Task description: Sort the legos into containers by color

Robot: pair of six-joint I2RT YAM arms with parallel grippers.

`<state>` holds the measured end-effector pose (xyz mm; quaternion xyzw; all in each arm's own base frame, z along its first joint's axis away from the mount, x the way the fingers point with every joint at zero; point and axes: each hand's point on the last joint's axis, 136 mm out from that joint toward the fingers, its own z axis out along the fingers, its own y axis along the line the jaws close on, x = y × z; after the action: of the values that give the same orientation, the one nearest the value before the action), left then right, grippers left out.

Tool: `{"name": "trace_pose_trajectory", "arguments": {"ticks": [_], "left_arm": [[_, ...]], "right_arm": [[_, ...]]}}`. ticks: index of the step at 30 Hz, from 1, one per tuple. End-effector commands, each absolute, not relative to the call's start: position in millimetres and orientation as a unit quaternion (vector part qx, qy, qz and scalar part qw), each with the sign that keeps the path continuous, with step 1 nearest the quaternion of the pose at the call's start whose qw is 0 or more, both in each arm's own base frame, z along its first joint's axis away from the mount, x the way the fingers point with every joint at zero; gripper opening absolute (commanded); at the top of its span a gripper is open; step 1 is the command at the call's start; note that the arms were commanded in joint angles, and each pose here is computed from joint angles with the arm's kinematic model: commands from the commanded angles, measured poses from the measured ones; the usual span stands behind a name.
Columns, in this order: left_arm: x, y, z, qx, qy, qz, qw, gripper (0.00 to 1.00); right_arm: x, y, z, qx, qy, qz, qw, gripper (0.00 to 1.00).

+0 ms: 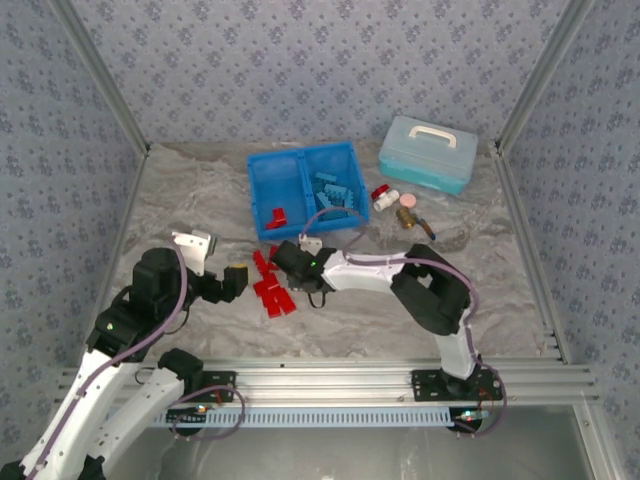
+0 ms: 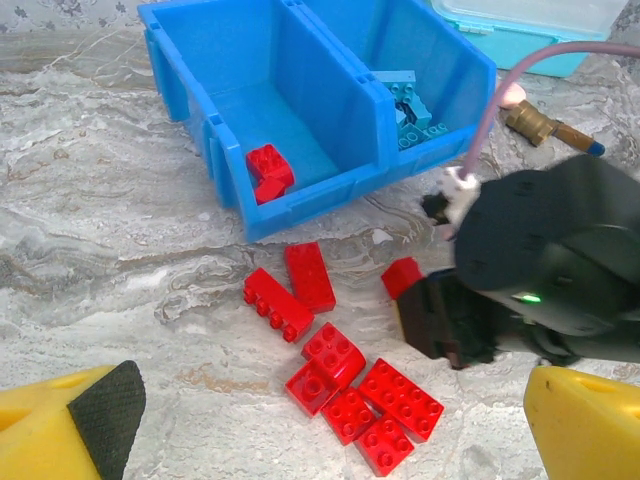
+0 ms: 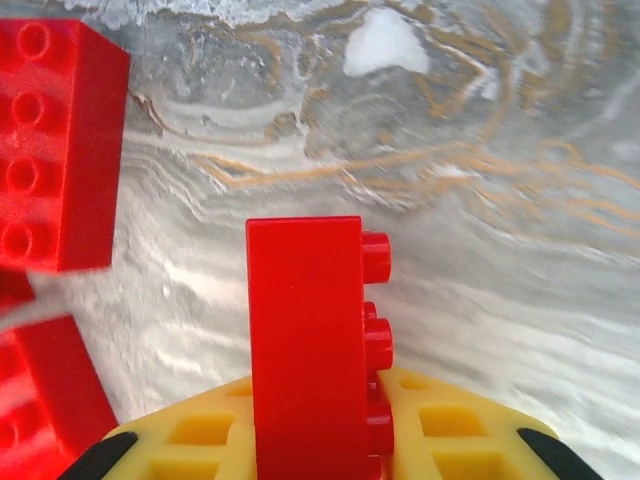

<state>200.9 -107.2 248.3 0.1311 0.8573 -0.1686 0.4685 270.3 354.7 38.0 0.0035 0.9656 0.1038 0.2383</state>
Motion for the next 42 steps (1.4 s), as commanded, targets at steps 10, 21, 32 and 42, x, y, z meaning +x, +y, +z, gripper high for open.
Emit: {"name": "trace_pose_trajectory", "arguments": {"ticks": [10, 21, 32, 42], "left_arm": [[204, -102, 253, 0.13, 0.853, -0.152, 0.481, 0.99], [202, -97, 253, 0.125, 0.852, -0.147, 0.487, 0.99], [202, -96, 253, 0.123, 0.852, -0.145, 0.488, 0.99], [202, -96, 253, 0.123, 0.852, -0.145, 0.487, 0.99]], "right_arm": [[292, 359, 208, -0.082, 0.864, 0.169, 0.467, 0.24], [412, 406, 205, -0.075, 0.879, 0.167, 0.441, 0.25], [478, 427, 132, -0.046, 0.912, 0.152, 0.377, 0.26], [480, 429, 176, -0.057, 0.903, 0.174, 0.388, 0.44]]}}
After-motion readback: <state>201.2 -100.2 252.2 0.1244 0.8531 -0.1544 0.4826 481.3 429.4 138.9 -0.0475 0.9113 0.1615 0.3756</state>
